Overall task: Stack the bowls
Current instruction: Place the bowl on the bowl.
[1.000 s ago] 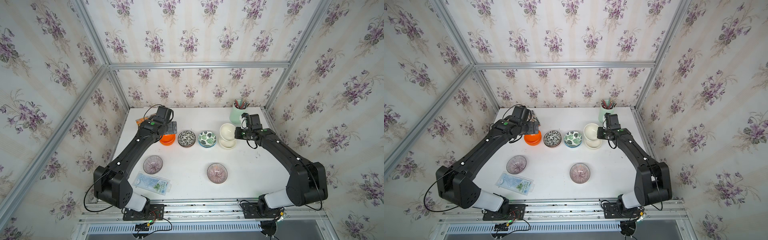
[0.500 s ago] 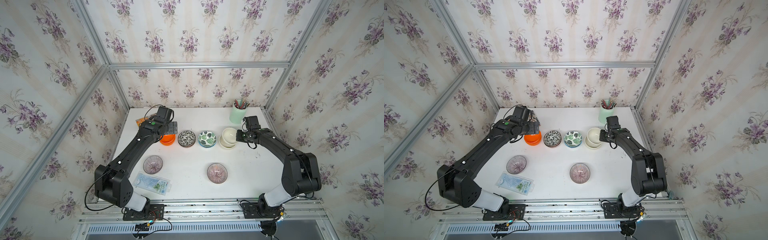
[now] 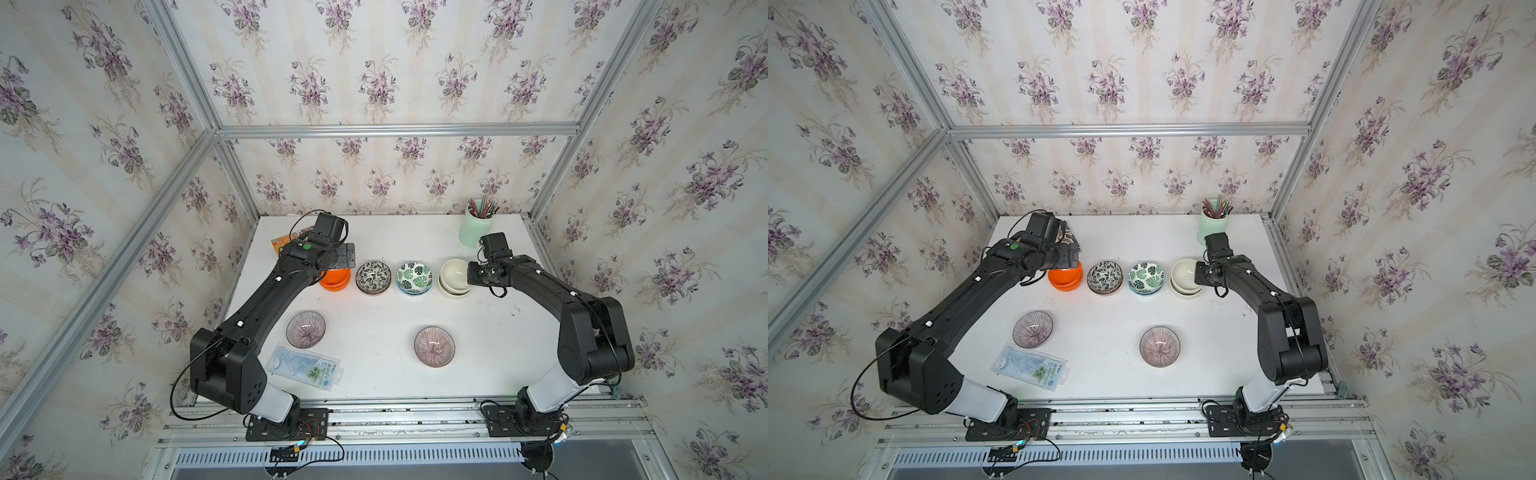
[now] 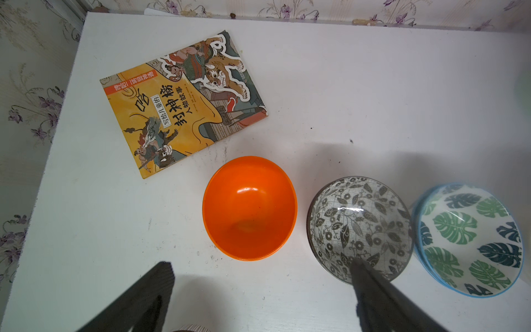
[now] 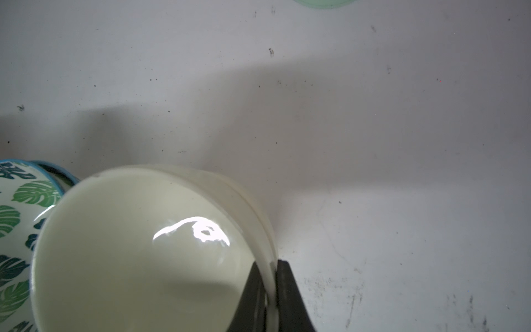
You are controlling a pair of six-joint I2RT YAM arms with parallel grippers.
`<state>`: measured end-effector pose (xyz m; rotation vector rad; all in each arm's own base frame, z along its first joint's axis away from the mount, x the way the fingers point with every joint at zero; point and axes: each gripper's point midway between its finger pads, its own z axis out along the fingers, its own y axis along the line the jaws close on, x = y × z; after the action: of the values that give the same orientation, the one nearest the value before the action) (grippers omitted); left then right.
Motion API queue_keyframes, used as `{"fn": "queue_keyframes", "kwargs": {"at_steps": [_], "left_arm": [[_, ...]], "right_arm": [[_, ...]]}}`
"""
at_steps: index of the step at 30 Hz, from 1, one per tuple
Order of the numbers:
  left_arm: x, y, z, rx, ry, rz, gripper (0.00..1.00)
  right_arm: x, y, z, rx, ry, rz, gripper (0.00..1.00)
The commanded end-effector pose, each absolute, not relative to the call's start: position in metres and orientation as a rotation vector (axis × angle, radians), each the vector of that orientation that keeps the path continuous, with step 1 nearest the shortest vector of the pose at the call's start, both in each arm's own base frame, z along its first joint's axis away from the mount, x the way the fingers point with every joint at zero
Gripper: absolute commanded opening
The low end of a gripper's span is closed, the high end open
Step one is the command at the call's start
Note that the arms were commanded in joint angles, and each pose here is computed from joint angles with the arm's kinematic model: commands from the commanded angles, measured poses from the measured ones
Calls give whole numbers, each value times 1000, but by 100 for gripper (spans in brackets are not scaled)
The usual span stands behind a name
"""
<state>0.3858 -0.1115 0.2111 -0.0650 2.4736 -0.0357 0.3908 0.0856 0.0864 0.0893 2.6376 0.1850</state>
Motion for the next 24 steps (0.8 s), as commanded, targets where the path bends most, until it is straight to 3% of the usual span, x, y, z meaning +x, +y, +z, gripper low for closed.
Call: {"fn": "queue_keyframes", "kwargs": {"at_steps": [1, 15, 24], "left_arm": [[390, -113, 212, -74, 2460, -43, 99], [388, -113, 213, -71, 2459, -48, 99], [382, -115, 207, -55, 2504, -58, 98]], "right_arm": [[393, 86, 86, 81, 2629, 168, 13], [392, 88, 102, 72, 2604, 129, 31], [398, 88, 129, 80, 2542, 125, 37]]}}
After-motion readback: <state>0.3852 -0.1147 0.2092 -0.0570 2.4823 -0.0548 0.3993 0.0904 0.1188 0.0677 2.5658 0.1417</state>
